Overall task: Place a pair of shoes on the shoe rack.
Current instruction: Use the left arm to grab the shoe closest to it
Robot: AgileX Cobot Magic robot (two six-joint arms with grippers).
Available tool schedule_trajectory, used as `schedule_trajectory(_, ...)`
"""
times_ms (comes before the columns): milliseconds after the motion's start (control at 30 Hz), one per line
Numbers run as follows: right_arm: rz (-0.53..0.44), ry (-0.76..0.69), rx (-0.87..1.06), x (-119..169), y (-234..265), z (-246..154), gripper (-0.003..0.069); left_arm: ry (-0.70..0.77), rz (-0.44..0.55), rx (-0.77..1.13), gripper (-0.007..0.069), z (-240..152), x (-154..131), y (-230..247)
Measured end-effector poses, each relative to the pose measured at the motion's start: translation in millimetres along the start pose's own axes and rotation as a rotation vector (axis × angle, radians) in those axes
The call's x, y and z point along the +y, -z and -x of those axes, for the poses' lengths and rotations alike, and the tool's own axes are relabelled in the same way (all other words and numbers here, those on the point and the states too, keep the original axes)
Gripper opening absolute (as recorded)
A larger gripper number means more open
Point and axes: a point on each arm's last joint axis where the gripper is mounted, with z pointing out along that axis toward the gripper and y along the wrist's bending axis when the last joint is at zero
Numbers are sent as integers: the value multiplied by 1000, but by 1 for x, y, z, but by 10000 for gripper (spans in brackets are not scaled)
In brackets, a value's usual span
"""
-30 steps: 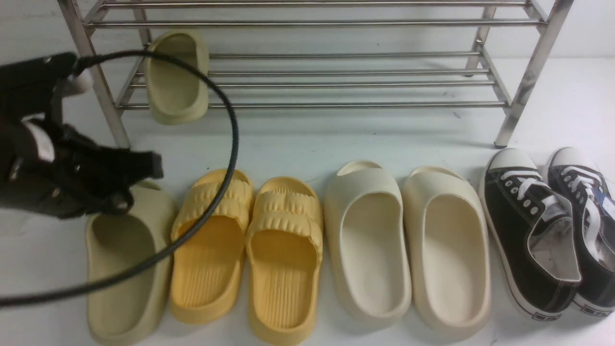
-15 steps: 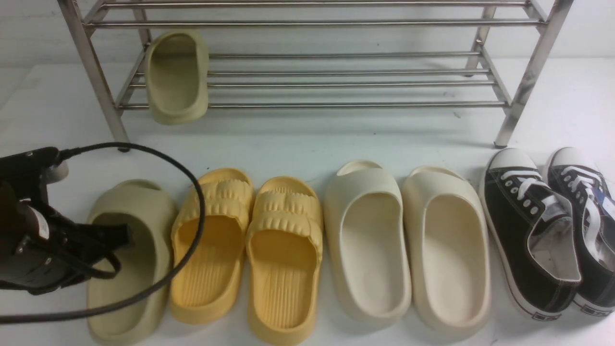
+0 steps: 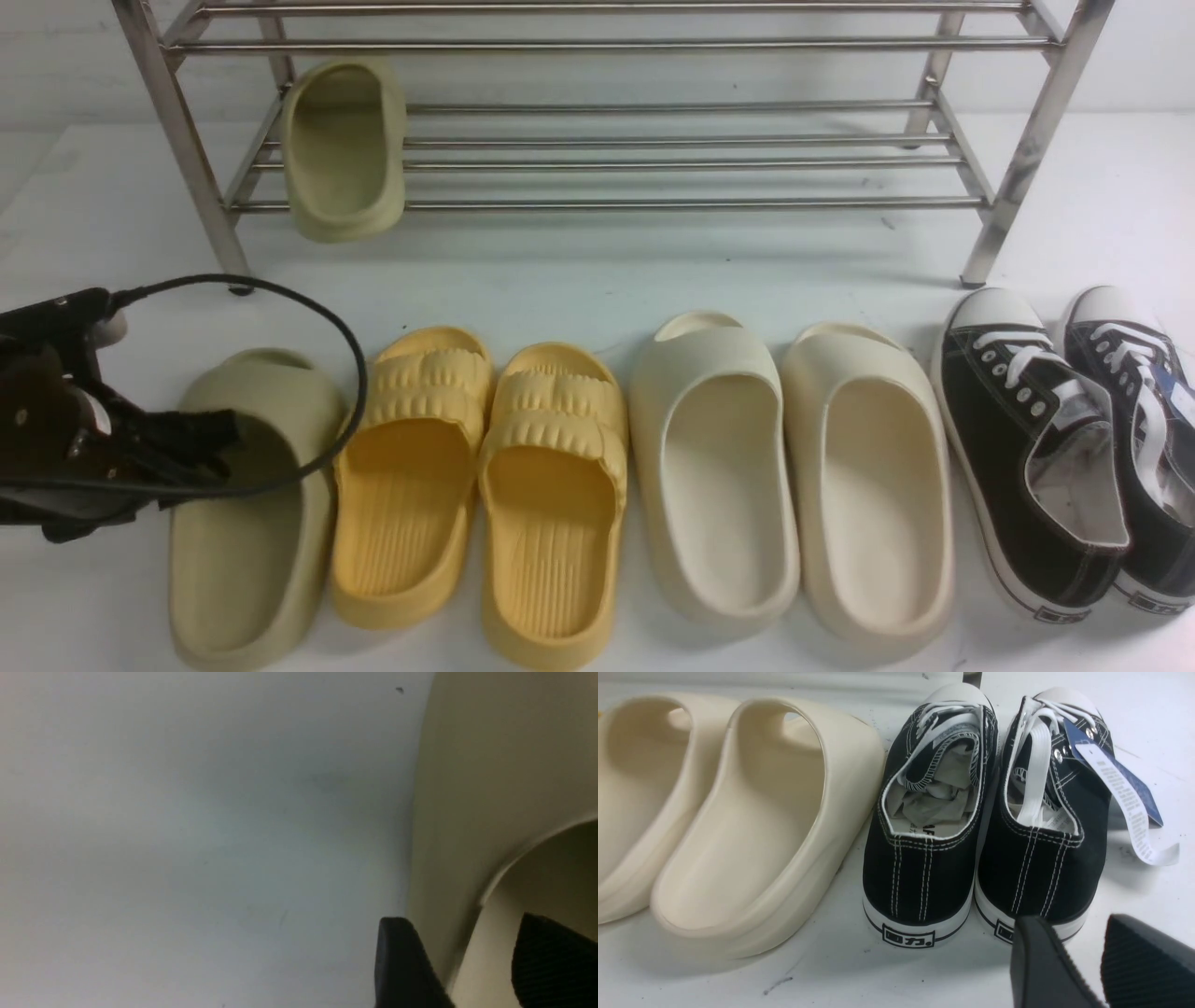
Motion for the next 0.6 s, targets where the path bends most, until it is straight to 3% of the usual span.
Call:
schedule_trajectory(300, 0, -1, 0, 0, 0, 0, 239, -88, 3, 15, 218, -1, -3, -33)
schedule_trajectory(600, 0, -1, 0, 0, 0, 0, 239, -11, -14, -18, 109, 3, -4, -19)
